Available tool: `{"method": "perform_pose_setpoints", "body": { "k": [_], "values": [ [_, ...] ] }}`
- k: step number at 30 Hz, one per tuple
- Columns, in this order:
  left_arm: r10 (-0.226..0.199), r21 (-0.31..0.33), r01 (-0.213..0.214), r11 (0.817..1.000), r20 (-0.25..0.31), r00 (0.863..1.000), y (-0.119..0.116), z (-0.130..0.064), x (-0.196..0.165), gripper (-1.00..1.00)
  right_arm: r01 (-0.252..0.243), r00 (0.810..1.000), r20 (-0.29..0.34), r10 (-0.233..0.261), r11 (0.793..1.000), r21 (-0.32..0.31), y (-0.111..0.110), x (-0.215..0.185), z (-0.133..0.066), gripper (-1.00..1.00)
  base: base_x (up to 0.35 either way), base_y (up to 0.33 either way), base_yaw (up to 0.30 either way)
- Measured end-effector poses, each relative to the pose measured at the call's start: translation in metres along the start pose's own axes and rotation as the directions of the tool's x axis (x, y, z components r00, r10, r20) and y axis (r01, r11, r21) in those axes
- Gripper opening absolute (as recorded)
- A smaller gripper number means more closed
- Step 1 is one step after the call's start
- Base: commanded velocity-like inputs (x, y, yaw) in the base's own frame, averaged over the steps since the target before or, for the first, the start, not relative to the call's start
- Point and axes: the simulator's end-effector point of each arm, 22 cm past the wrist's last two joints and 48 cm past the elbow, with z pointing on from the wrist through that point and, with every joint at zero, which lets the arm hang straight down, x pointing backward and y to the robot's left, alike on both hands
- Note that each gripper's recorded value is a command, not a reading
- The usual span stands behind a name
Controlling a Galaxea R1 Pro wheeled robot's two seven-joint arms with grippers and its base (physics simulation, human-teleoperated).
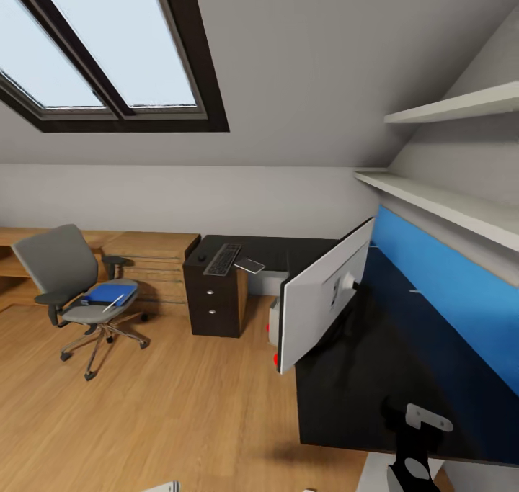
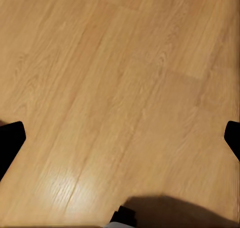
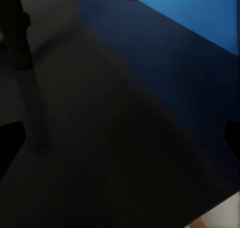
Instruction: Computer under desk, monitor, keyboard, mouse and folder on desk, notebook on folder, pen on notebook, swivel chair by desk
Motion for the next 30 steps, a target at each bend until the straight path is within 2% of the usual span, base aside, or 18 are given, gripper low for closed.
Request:
{"method": "perform_pose_setpoints", "body": {
  "k": [6, 13, 21, 25, 26, 30],
  "values": [
    [-0.003, -0.002, 0.003, 1.0, 0.001, 1.0, 0.001, 0.0, 0.0, 1.0, 0.005, 1.0, -0.009, -0.005, 1.0, -0.001, 0.0, 0.005, -0.001, 1.0, 0.0, -0.147, 0.0],
    [-0.004, -0.003, 0.004, 1.0, 0.001, 1.0, 0.002, 0.0, 0.0, 1.0, 0.033, 0.999, -0.038, -0.033, 0.999, -0.009, -0.001, 0.02, -0.004, 1.0, 0.0, -0.028, 0.0],
    [-0.007, -0.006, 0.007, 1.0, 0.002, 1.0, 0.004, 0.001, -0.001, 1.0, 0.053, 0.998, -0.032, -0.054, 0.998, -0.031, 0.001, 0.023, -0.002, 1.0, 0.0, -0.004, 0.0],
    [-0.006, -0.009, 0.006, 1.0, 0.003, 1.0, 0.006, 0.002, -0.001, 1.0, 0.045, 0.999, -0.01, -0.046, 0.995, -0.089, 0.02, 0.0, 0.013, 1.0, 0.0, 0.0, 0.0],
    [-0.006, -0.01, 0.006, 1.0, 0.004, 1.0, 0.007, 0.002, -0.002, 1.0, 0.038, 0.999, 0.0, -0.039, 0.993, -0.115, 0.032, -0.015, 0.023, 1.0, 0.0, 0.0, 0.0],
    [-0.005, -0.011, 0.005, 1.0, 0.005, 1.0, 0.007, 0.002, -0.002, 1.0, 0.03, 0.999, -0.022, -0.034, 0.988, -0.15, 0.052, -0.049, 0.053, 1.0, 0.0, 0.0, 0.0]
  ]
}}
